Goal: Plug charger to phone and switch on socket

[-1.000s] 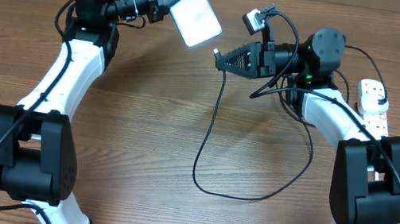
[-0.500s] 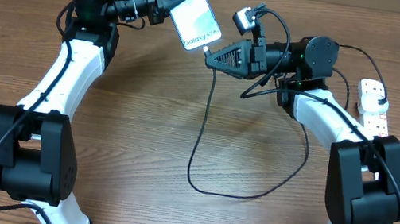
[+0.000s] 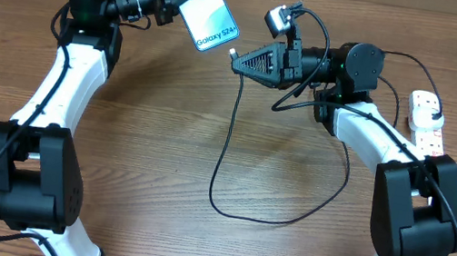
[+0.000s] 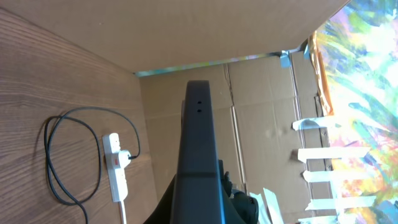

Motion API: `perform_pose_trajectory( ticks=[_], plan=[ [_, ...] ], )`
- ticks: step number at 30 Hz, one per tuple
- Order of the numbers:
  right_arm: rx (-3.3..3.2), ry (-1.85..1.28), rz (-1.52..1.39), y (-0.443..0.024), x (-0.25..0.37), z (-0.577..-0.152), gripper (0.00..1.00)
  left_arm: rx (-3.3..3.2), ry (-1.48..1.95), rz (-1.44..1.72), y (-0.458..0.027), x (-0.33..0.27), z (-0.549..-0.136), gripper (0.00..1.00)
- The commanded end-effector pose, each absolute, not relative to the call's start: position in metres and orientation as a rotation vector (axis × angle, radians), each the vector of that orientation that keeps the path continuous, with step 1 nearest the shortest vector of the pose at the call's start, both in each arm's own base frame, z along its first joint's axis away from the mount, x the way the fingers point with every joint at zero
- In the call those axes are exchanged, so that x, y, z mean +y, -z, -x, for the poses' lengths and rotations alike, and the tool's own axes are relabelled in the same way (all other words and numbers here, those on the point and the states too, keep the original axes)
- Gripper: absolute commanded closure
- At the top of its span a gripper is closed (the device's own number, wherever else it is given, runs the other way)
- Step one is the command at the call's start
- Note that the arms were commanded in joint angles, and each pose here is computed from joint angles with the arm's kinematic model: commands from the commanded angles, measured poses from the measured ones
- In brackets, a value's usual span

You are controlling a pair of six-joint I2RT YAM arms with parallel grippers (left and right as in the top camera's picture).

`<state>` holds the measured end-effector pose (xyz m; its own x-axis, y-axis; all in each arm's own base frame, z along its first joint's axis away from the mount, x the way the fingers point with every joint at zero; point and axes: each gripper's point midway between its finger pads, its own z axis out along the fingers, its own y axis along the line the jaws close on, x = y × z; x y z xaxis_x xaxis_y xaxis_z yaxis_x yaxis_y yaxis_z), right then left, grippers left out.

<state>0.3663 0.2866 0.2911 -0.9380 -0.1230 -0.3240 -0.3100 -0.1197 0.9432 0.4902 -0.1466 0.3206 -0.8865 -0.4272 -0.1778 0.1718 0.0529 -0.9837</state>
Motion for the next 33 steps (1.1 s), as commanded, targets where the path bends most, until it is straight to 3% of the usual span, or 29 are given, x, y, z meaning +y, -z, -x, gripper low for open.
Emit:
perform_pose_trajectory(
  ticks=[1,33],
  plan=[
    [1.957,-2.204,0.483,-0.2992,0.2912,-0.3695,0.96,1.916,1.911,0.228,-0.3280,-0.1494,-0.4854,0.95],
    [1.942,-2.209,0.481,-0.3008,0.2968,-0.3683,0.96,1.946,1.955,0.226,-0.3275,-0.1576,-0.4793,0.95]
  ],
)
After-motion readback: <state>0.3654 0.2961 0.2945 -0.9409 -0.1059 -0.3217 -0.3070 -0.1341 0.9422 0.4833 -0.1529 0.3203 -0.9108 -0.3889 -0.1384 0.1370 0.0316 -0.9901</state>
